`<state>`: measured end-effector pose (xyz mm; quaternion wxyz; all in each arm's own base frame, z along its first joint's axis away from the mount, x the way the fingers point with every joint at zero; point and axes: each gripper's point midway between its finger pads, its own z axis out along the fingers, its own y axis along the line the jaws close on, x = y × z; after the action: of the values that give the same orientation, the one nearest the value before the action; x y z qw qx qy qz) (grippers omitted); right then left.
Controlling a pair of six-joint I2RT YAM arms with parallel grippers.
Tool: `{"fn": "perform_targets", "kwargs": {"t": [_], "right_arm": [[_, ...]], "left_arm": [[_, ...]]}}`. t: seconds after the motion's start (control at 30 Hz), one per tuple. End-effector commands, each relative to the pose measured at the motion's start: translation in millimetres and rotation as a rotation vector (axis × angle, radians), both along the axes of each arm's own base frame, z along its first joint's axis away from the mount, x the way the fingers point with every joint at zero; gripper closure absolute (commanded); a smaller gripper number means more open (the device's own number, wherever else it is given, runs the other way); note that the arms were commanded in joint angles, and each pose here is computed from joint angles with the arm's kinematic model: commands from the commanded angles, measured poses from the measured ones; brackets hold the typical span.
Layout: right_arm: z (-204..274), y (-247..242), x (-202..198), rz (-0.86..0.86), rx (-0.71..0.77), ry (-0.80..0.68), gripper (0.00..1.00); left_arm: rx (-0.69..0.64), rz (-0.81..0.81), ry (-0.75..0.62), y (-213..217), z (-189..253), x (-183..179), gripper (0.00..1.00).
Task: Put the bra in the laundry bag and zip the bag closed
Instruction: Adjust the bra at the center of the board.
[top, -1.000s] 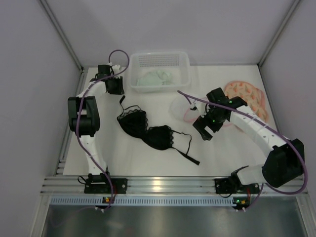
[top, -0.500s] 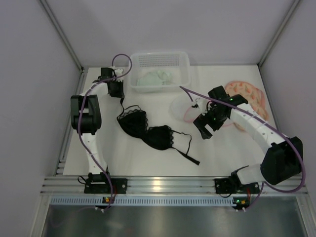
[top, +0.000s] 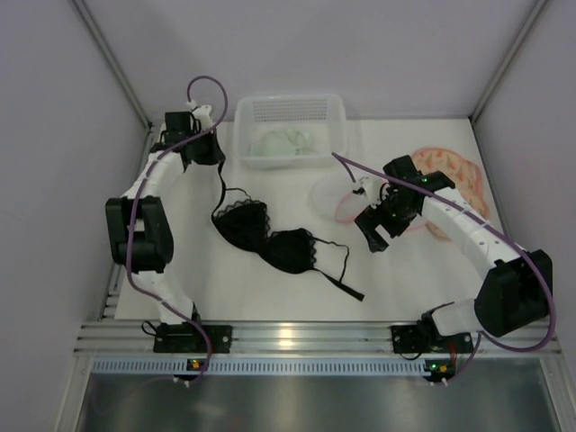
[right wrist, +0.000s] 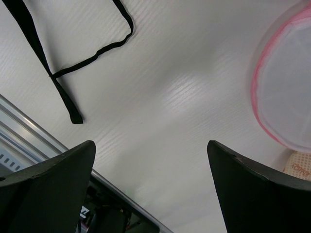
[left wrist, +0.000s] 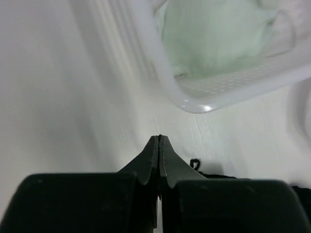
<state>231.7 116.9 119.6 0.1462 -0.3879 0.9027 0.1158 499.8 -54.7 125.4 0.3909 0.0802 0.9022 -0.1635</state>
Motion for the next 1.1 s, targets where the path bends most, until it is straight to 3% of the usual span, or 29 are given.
{"fn": "perform_targets", "kwargs": {"t": [0.0,0.2,0.4,0.6,0.83,0.97,1.07], "right_arm": [[22,5,11,-0.013,0.054,-0.062,0.01],[25,8,9,-0.002,0.072,-0.057,0.0],[31,8,13,-0.004,0.071,-0.081,0.0],[31,7,13,-0.005,0.07,-0.078,0.0],[29,0,12,-0.004,0.041,-0.083,0.0],[28,-3,12,-0.008,0.034,-0.085,0.01],[25,-6,10,-0.006,0.023,-0.081,0.01]], "left_arm": [[-0.085,-0.075,-0.226,-19,95,-15,1.0],[-0.182,-0.222,-0.246,-47,114,-74,1.0],[-0.246,-0.394,-0.181,-87,85,-139,1.0],[-0.198,-0.516,-0.142,-126,56,-185,1.0],[-0.066,-0.54,-0.098,-159,23,-169,0.99],[-0.035,-0.566,-0.068,-176,9,-157,0.92],[-0.019,-0.617,-0.045,-189,3,-162,0.72]]}}
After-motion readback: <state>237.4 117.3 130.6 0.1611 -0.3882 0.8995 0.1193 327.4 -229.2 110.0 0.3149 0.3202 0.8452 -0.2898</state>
